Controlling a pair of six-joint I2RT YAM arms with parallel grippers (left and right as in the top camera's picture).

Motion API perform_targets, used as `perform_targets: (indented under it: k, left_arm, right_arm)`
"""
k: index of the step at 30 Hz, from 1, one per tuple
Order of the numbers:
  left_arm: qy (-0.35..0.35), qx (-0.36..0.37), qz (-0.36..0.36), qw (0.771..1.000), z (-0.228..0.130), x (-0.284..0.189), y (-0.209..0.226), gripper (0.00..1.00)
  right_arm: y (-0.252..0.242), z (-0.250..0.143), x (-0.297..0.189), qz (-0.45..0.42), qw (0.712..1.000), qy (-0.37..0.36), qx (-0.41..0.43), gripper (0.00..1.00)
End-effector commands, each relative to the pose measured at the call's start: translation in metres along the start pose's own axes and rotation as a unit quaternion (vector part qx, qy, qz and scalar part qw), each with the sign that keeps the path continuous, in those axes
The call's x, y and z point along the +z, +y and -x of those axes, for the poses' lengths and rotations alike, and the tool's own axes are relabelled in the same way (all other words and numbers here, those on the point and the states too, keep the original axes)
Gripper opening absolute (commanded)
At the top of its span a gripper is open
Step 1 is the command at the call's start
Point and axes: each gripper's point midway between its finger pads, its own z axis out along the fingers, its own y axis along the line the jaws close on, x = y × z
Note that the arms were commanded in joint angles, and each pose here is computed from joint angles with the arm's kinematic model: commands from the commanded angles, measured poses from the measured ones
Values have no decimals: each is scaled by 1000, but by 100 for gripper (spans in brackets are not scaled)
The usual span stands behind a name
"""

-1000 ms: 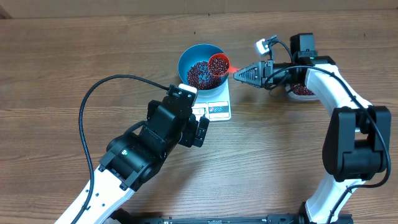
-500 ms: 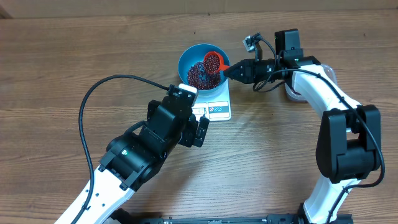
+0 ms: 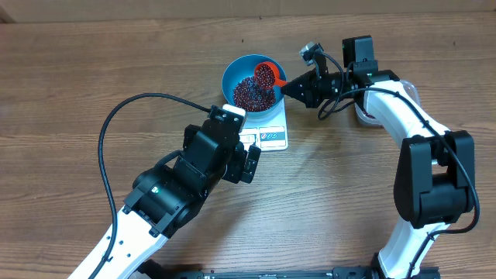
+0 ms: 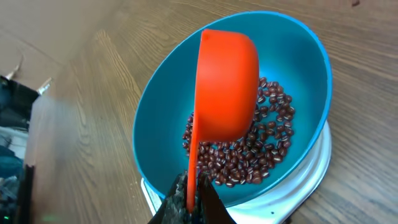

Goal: Scoop item into bowl and weigh 150g on scale
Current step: 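Tilt the red scoop to pour the beans into the teal bowl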

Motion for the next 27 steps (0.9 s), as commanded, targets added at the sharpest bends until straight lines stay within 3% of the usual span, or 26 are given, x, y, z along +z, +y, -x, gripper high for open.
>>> perform_targets:
  k: [1,11,18,27]
  left_arm:
    - [-1,-9,8,1000,1,2,4,99]
    - [-1,-9,8,1000,1,2,4,99]
    - [-1,-9,8,1000,1,2,4,100]
    - [-1,-9,8,1000,1,2,4,100]
  right_arm:
    - [-4,-1,3,-9,999,4,-53,4]
    - [-14,-3,2,-37,981,17,-191,4]
    - [-22,-2,2,-56,943,30,-326,4]
    - [-26,22,0,-77,910,-1,-407,4]
